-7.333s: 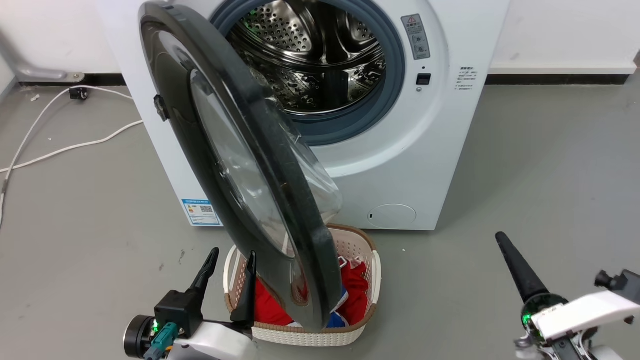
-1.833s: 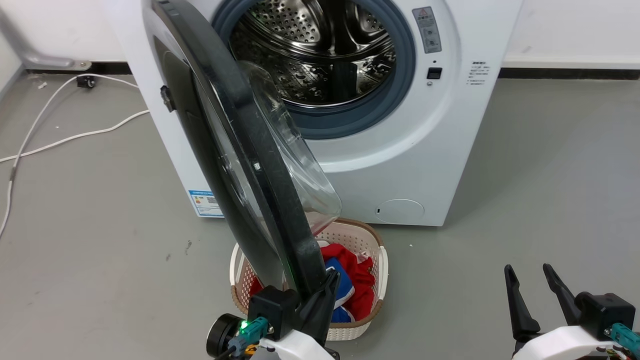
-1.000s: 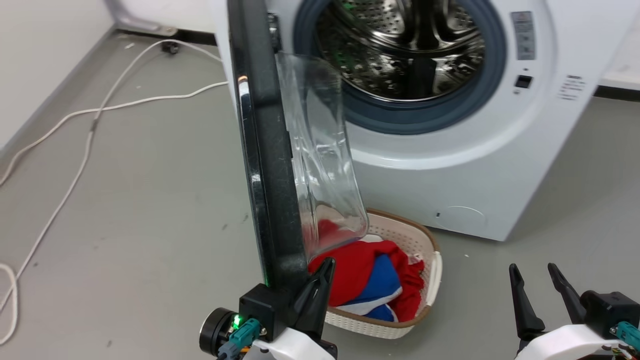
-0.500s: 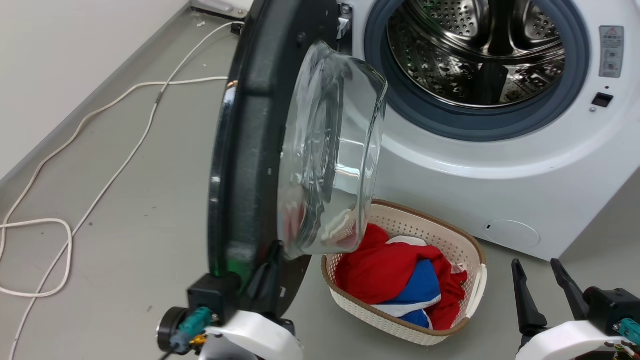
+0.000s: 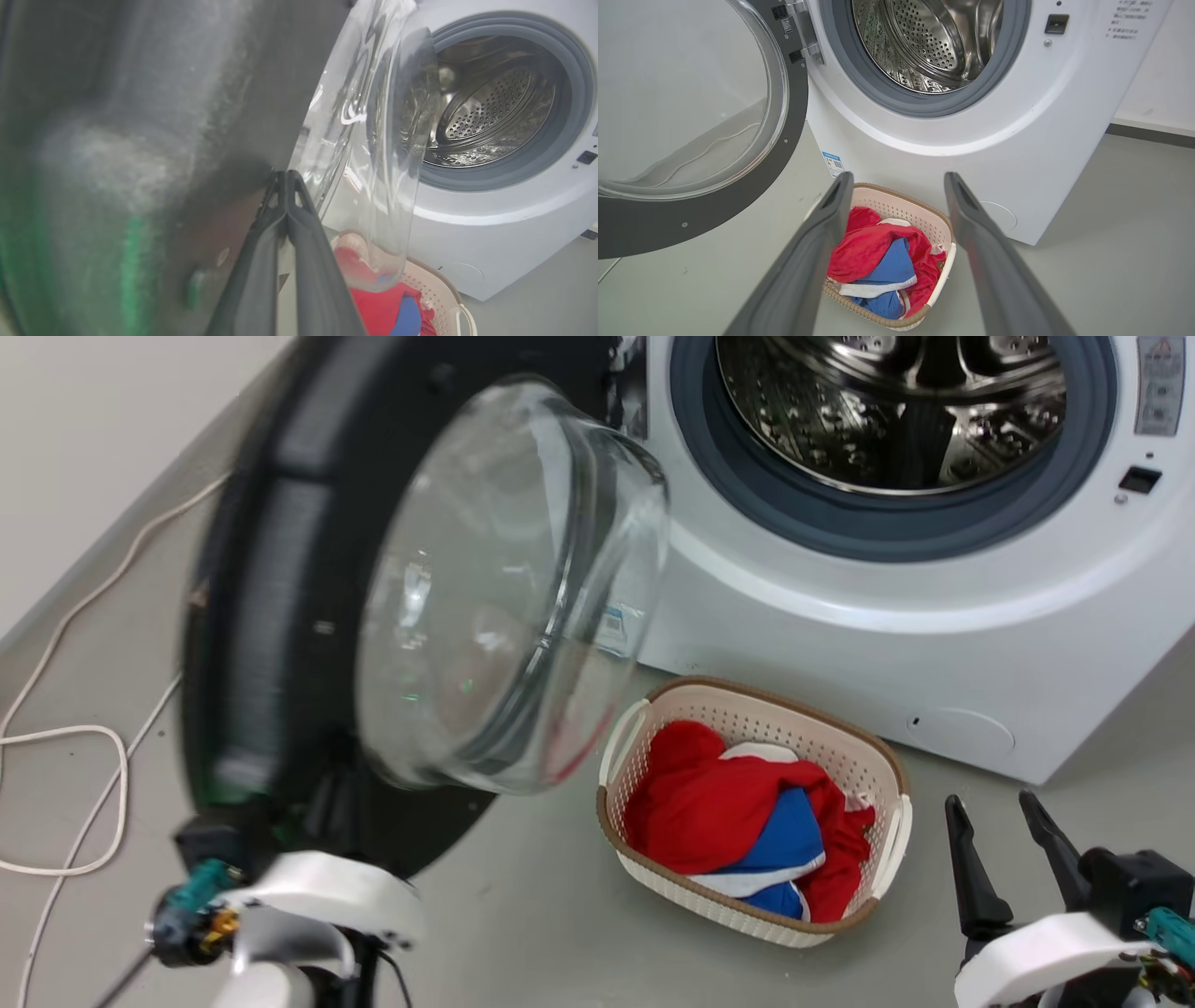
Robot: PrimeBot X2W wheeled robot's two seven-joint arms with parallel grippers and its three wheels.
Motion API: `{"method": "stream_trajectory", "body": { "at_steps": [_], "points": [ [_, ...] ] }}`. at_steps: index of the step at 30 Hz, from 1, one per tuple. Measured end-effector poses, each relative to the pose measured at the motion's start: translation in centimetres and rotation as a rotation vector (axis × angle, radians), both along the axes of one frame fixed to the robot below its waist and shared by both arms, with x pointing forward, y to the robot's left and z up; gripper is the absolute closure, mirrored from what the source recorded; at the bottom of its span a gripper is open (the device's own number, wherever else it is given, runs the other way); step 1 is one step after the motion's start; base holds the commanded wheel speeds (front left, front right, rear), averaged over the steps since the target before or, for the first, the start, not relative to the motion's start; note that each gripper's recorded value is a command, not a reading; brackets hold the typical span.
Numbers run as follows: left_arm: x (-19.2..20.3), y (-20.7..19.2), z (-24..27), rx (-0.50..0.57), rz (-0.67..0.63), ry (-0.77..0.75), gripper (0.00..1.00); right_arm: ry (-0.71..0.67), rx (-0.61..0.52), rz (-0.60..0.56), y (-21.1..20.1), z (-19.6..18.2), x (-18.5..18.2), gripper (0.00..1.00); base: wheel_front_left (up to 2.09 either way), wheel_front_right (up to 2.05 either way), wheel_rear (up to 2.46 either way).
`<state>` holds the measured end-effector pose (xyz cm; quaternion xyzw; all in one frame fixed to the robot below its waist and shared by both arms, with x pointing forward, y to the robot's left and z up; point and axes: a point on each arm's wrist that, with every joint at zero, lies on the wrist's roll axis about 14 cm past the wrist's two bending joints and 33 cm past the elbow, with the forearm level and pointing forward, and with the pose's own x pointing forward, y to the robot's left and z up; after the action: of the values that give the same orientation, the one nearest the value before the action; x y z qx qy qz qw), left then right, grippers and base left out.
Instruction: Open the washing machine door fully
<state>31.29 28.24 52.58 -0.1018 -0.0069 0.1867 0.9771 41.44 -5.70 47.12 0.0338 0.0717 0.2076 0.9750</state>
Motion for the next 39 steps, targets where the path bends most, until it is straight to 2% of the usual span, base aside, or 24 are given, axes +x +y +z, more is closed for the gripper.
{"method": "stream_trajectory", "body": {
  "at_steps": [15, 24, 31, 39],
  "points": [
    [2.3, 8.6, -1.3, 0.017, 0.156, 0.048, 1.0, 0.042, -0.005, -0.037, -1.0, -2.1, 2.0, 0.0, 0.0, 0.0, 0.0],
    [2.5, 14.4, -1.5, 0.071, 0.236, 0.107, 1.0, 0.057, -0.004, -0.066, -1.9, -3.0, 2.4, 0.0, 0.0, 0.0, 0.0],
    [2.0, 15.8, -1.4, 0.076, 0.264, 0.105, 1.0, 0.05, -0.004, -0.082, -2.4, -2.8, 2.4, 0.0, 0.0, 0.0, 0.0],
    [1.2, 15.0, -1.3, 0.085, 0.246, 0.089, 1.0, 0.031, 0.003, -0.077, -2.2, -2.1, 2.2, 0.0, 0.0, 0.0, 0.0]
  ]
}}
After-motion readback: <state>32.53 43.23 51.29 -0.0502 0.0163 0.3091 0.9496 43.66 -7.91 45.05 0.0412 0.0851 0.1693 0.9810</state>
